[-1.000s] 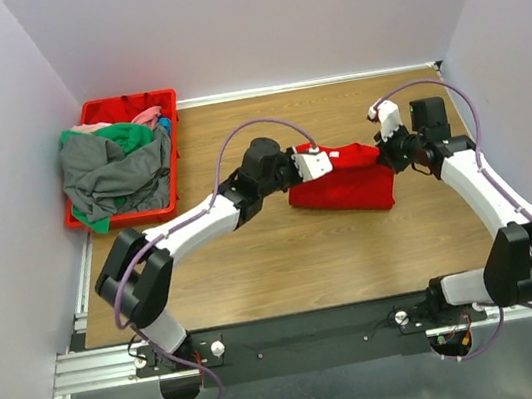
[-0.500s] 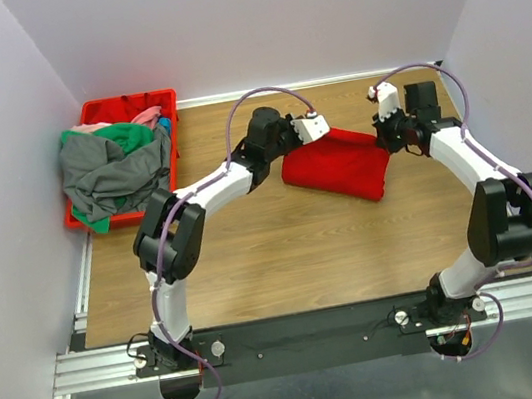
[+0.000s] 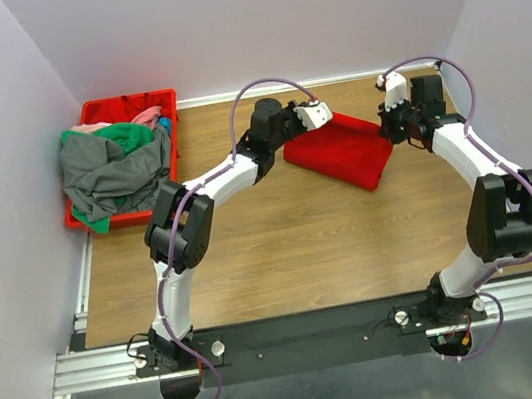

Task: Fold and stack the t-shirts
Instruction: Fold the tshirt

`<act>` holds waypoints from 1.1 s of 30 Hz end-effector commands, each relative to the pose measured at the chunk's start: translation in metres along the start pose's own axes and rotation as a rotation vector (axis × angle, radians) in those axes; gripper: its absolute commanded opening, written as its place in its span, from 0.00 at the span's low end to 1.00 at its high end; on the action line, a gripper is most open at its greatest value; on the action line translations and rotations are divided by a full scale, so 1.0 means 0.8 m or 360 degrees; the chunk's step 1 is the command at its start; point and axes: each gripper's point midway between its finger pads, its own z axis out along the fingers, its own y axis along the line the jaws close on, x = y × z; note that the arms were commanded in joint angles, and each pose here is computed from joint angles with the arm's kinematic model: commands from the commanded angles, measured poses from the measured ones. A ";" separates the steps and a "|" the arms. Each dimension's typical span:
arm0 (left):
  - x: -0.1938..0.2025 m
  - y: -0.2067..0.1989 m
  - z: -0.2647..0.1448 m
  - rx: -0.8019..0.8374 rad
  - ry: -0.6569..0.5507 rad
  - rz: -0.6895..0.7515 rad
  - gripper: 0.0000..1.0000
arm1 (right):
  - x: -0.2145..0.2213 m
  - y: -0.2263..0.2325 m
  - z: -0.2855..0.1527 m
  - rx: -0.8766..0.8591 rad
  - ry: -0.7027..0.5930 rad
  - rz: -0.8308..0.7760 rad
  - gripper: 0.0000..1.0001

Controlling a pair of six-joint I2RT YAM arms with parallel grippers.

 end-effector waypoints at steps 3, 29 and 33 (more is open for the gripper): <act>0.001 0.024 0.012 -0.0106 -0.0035 0.0000 0.00 | -0.014 -0.027 0.006 0.0136 -0.0038 0.0058 0.00; 0.002 0.040 0.072 -0.0173 -0.0111 -0.0003 0.00 | 0.034 -0.069 0.041 0.0434 0.0089 0.0269 0.01; 0.005 0.037 0.074 -0.0163 -0.0110 0.0001 0.00 | 0.042 -0.081 0.042 0.0528 0.0111 0.0300 0.00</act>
